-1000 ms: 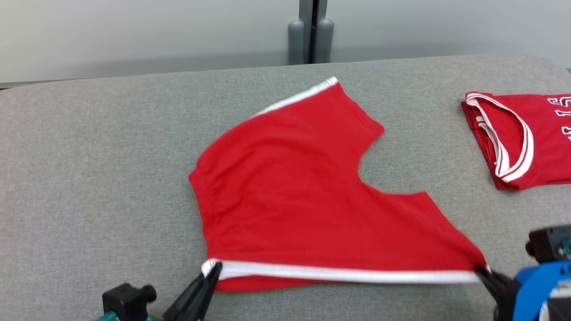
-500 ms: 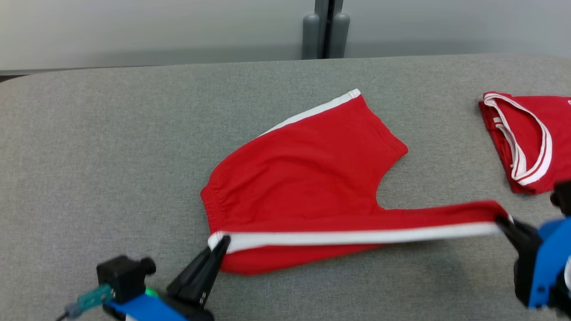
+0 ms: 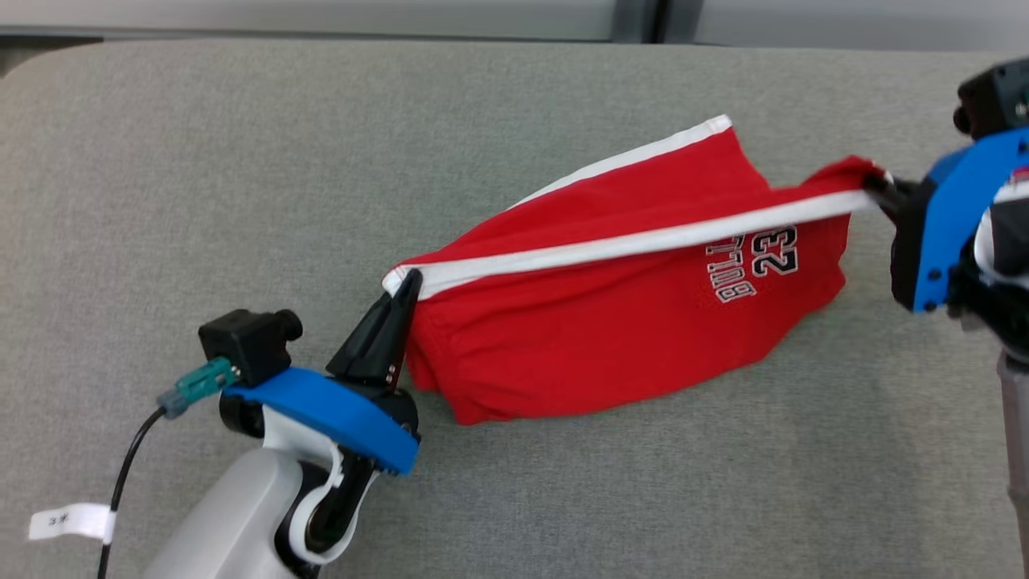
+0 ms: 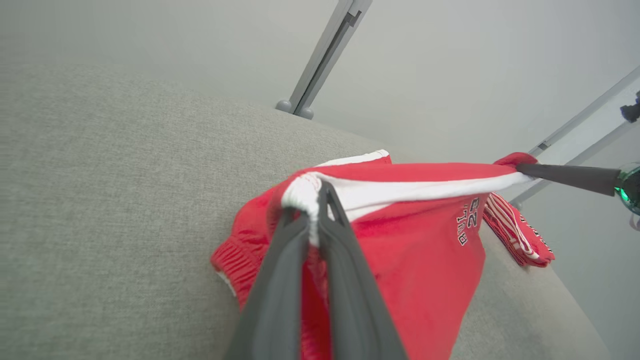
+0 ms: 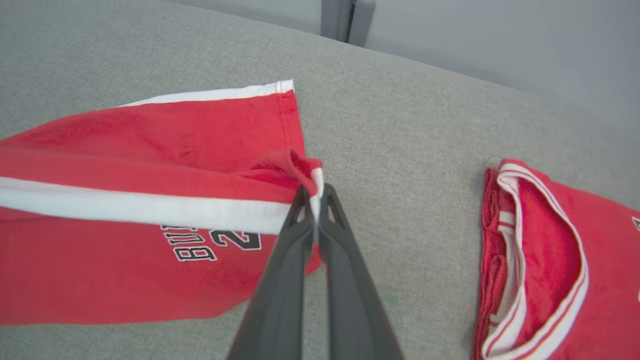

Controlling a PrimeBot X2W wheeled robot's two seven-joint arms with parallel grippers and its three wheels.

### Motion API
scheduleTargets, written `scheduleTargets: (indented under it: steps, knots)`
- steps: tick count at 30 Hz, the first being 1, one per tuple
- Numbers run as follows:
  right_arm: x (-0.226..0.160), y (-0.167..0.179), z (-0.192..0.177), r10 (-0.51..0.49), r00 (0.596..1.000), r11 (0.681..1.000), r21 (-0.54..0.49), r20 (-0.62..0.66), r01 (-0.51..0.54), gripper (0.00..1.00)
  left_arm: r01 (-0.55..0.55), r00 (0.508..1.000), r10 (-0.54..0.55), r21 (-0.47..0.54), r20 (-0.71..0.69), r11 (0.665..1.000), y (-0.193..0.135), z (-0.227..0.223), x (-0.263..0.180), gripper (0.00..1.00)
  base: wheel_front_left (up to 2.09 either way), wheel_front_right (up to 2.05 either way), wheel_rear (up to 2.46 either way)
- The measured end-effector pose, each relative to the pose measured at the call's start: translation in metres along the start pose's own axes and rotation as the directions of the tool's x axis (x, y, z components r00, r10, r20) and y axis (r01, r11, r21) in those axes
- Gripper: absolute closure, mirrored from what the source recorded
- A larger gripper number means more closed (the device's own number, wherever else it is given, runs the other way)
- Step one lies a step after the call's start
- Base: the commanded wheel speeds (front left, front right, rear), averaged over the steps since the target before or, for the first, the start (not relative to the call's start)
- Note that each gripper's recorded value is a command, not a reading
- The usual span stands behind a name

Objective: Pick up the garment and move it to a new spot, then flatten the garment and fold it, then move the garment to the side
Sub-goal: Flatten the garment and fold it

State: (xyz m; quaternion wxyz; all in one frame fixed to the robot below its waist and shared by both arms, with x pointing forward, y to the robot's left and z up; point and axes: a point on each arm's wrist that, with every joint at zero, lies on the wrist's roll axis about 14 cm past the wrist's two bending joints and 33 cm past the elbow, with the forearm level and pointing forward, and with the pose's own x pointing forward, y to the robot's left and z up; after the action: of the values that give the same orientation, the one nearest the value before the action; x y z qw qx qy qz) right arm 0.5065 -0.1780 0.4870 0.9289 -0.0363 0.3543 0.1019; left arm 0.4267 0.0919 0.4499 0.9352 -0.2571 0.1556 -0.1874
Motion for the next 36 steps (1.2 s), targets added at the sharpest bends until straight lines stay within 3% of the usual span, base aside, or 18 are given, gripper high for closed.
scheduleTargets:
  steps: [8,13,14,15,16,17,18,29,36]
  knots:
    - [0.055,0.016,0.026,0.039,0.999,0.999,-0.033,0.017,-0.038,1.00,-0.084,0.996,0.084,-0.031,0.007,0.996,0.031,-0.006,0.021,1.00,0.00,0.00,0.00]
    - [0.083,0.026,0.022,0.060,0.998,0.997,-0.038,-0.011,-0.060,1.00,-0.113,0.994,0.113,-0.043,-0.002,0.993,0.044,-0.013,0.030,1.00,0.00,0.00,0.00]
    - [0.086,0.028,0.021,0.063,0.998,0.997,-0.040,-0.016,-0.064,0.62,-0.118,0.993,0.118,-0.044,-0.003,0.992,0.046,-0.014,0.030,1.00,0.00,0.00,0.00]
    - [0.089,0.029,0.020,0.067,0.998,0.997,-0.038,-0.020,-0.068,0.15,-0.124,0.992,0.124,-0.046,-0.006,0.991,0.048,-0.016,0.031,0.85,0.00,0.00,0.00]
    - [0.091,0.030,0.019,0.070,0.997,0.997,-0.037,-0.022,-0.070,0.00,-0.128,0.992,0.127,-0.049,-0.010,0.991,0.050,-0.017,0.031,0.53,0.00,0.00,0.00]
    - [0.092,0.031,0.020,0.073,0.997,0.997,-0.032,-0.016,-0.073,0.00,-0.132,0.991,0.132,-0.054,-0.007,0.990,0.050,-0.018,0.031,0.09,0.00,0.00,0.00]
    - [0.093,0.033,0.022,0.078,0.997,0.997,-0.028,-0.007,-0.078,0.00,-0.134,0.991,0.134,-0.059,-0.008,0.989,0.051,-0.019,0.032,0.00,0.00,0.00,0.00]
    - [0.083,0.033,0.036,0.094,0.991,0.995,-0.042,0.097,-0.091,0.00,-0.148,0.988,0.151,-0.086,0.034,0.985,0.051,-0.016,0.019,0.00,0.00,0.00,0.00]
    - [0.065,0.021,0.024,0.081,0.989,0.997,-0.006,0.120,-0.081,0.00,-0.155,0.985,0.160,-0.068,0.070,0.986,0.050,-0.014,-0.007,0.00,0.00,0.00,0.00]
